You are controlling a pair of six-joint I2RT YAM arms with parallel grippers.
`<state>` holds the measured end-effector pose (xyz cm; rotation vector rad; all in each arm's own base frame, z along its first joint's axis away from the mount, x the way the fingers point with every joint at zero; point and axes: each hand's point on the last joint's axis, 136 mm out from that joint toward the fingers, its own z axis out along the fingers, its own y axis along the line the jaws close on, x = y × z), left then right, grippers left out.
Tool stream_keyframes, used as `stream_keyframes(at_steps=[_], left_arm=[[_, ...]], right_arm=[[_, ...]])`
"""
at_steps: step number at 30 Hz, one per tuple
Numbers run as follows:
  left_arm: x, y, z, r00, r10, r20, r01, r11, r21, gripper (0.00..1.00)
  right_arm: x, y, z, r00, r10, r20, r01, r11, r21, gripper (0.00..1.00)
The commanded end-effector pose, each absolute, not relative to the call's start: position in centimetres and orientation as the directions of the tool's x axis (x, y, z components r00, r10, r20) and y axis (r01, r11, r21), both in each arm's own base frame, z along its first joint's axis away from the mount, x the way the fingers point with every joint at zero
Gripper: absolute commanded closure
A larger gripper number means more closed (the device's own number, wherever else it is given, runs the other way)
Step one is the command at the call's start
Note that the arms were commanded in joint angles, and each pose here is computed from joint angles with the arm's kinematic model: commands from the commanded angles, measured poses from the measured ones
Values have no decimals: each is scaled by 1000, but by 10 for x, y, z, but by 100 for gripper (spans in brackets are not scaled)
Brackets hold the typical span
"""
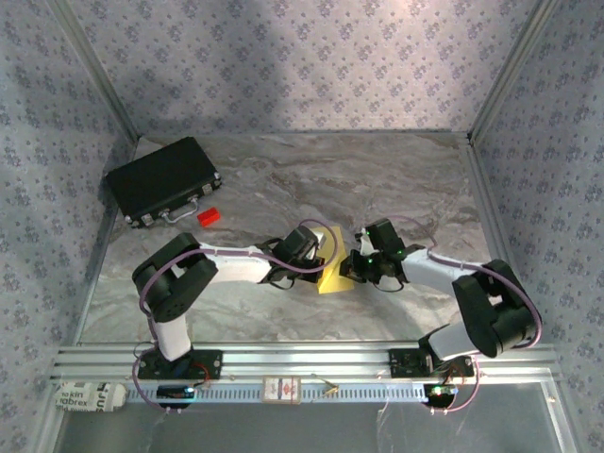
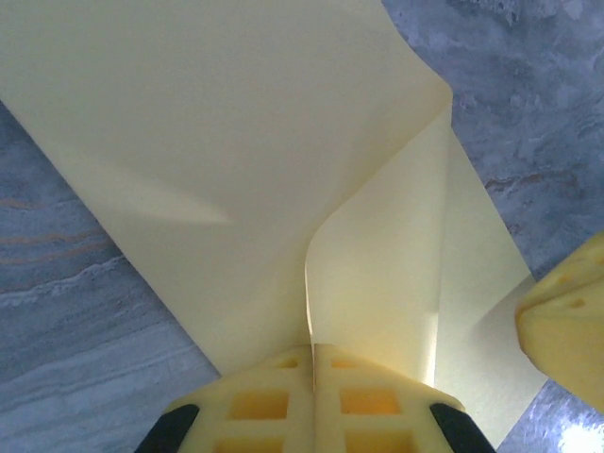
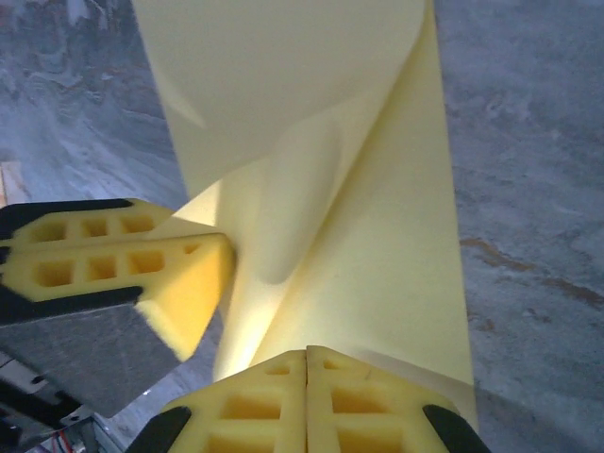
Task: Fold a paper plane with a square sheet of paper (pick it up from the middle)
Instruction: Fold the triangle a second time at the center of the table.
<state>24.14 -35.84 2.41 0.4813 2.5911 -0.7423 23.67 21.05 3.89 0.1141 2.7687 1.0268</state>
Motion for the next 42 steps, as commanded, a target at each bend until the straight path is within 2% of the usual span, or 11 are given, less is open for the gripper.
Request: stream_keyframes(at_steps=[1,7,14,32,42], left_arm=[[230,-356,22,-886,192,-421,388,806,-448,100],[233,-359,29,-879,196,-434,397,806,-439,100],[237,-361,35,-857,237,-457,439,801,-408,100],[247,-364,41,-822,263,-505,481,796,-368,99],[245,-361,32,-830,274,-485,475,804,-358,98]], right_arm=[[229,210,36,-983,147,-111,37,745,666,93],[225,210,24,-986,145,-81,57,754,654,97],[219,195,6,-989,134,-55,80,822,564,100],[217,192,2,-990,136,-49,86,824,560,100],[218,191,3,-990,136,-47,87,822,563,100]])
